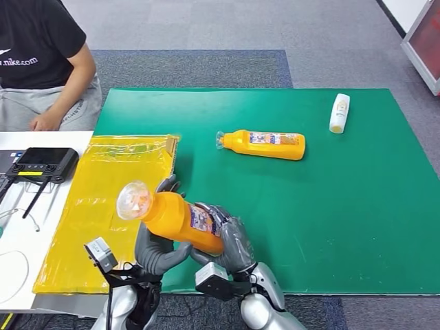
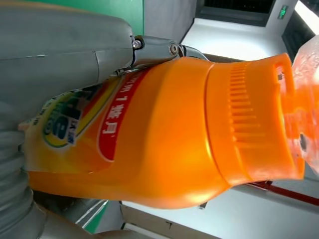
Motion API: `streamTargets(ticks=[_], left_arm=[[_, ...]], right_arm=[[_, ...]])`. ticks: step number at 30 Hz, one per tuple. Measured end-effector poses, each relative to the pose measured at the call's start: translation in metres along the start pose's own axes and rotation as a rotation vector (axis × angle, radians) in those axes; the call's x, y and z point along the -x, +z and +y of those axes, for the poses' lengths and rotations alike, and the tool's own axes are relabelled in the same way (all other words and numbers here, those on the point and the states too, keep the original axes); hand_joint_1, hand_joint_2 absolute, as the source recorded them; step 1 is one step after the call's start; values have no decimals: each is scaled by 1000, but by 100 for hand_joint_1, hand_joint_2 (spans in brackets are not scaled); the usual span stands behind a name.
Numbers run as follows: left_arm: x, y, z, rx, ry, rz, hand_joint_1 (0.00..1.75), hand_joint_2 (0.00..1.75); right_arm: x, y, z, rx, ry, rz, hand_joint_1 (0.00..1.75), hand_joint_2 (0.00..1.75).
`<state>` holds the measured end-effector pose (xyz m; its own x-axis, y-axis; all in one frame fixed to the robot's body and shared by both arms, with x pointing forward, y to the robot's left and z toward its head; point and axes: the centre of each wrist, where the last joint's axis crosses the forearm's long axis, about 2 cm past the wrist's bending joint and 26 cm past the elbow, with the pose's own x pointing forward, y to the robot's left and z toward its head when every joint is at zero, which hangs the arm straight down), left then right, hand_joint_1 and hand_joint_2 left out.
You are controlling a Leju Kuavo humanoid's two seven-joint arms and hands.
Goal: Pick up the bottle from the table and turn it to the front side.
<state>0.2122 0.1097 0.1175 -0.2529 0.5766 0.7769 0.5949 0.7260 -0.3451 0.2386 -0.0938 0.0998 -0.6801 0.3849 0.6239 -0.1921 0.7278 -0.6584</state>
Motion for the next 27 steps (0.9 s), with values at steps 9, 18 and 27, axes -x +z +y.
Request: streamTargets(ticks=[9,18,27], left_arm=[[-1,-1,1,6,4,-3,0,175],[-1,-1,2,6,5,-5,97,175],[-1,-2,4,0,1,-9,175,175]], right_arm=[[-2,0,-1,-11,18,-12,175,175],[-4,0,-1,-17,22,-21,175,175],[-6,1,1,-17,17,-16,0,175]])
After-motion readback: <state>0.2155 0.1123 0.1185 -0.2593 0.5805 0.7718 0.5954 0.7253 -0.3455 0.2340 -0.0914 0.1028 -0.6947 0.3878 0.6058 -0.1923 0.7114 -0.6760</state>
